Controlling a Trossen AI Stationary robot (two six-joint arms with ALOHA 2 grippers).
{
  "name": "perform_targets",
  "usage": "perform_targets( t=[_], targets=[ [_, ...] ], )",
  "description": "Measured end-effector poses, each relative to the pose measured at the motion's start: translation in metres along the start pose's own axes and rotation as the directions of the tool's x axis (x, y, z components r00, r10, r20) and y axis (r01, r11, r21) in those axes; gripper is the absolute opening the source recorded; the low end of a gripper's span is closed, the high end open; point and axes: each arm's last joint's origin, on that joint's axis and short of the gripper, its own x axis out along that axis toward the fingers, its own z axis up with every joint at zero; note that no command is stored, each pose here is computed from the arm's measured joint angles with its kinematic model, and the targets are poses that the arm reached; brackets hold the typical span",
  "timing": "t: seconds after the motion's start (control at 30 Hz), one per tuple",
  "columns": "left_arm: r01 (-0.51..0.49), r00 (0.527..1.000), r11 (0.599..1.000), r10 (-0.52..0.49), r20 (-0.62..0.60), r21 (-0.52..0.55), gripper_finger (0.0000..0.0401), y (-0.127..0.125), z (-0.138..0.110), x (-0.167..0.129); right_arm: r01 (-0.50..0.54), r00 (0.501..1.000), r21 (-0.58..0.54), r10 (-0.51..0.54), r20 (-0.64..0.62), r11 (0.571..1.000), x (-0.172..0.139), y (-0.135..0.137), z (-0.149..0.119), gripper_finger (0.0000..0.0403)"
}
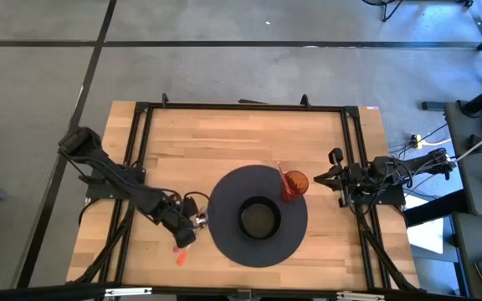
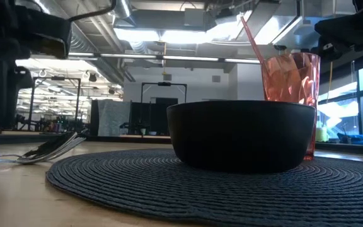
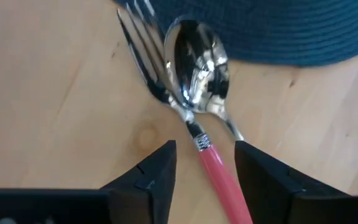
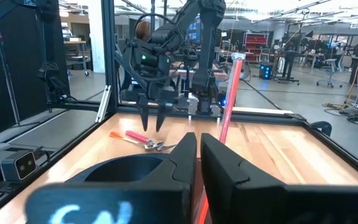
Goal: Pick & Place Utensil
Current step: Put the pink fork into the black bowl on the black mat
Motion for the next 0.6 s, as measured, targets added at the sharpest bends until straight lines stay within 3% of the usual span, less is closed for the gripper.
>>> perform_targets(
  t=[0.6],
  targets=[
    [-0.032,0.998,0.999,0.029,-0.062,-0.043,0.0164,-0.005,-0.007,0.023,0.0,1.0,0.0,0.0,-0.002,1.0,0.0,0.0,0.0,0.0025]
  ],
)
